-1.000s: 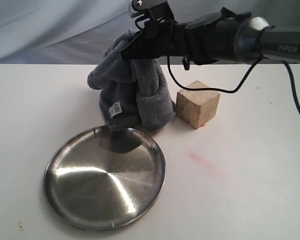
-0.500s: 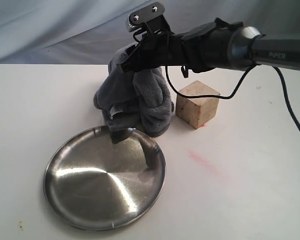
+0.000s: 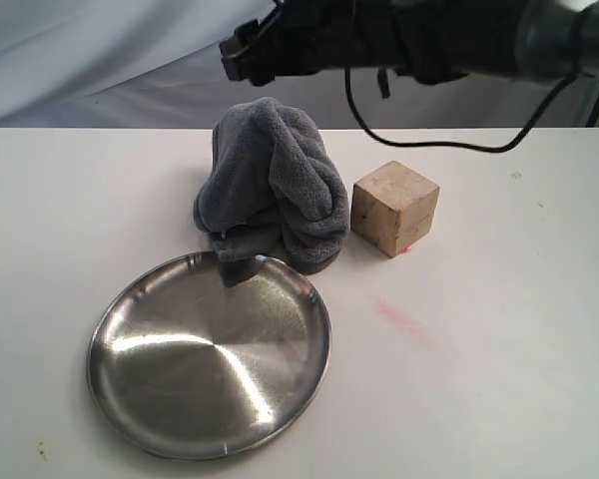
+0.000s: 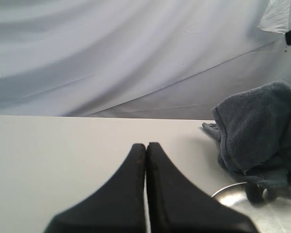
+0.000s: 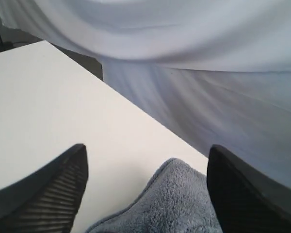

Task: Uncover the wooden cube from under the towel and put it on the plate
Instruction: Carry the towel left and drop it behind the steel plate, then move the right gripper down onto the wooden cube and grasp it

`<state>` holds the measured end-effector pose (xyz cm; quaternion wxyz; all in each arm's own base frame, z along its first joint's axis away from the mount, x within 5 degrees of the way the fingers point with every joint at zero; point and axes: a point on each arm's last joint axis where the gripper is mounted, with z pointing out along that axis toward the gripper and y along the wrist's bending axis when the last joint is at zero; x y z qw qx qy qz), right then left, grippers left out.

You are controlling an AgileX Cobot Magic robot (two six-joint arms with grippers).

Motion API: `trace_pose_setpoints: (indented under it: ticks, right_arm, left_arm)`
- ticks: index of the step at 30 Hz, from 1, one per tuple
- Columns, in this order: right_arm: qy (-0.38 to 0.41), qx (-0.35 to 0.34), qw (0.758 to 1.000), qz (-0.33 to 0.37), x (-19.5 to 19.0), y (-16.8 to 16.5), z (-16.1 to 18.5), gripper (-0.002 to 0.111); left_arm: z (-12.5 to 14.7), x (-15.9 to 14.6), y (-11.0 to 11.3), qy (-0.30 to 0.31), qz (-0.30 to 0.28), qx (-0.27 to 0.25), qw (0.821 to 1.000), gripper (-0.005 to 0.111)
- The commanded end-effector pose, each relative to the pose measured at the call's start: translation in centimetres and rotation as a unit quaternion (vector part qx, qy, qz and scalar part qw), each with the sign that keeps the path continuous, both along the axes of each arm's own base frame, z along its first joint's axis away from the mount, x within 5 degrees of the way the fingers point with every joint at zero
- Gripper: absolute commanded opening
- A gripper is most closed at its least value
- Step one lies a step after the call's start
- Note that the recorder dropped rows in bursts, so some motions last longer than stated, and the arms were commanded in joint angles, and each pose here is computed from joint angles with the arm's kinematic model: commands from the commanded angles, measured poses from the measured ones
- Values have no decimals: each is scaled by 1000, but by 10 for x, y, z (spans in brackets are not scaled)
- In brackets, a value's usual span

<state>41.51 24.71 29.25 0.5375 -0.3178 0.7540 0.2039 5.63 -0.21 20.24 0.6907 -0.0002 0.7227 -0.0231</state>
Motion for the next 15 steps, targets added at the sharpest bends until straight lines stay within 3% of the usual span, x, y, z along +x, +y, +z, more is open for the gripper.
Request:
trace_pose_setpoints:
  ticks: [1,7,11,15]
  right_arm:
    - [-5,-63,998,26,-17,-10,25,64]
    - [102,-174,978,-54,-16,-50,11,64]
    - [185,-185,959,-112,-12,-81,2,64]
    - [202,-192,952,-124,-11,-91,0,64]
  left_arm:
    - [-1,0,0,1,0,-1,1000,1]
    - [-1,0,0,1,0,-1,1000,1]
    - [-1,0,0,1,0,-1,1000,1]
    - [-1,0,0,1,0,0,1000,1]
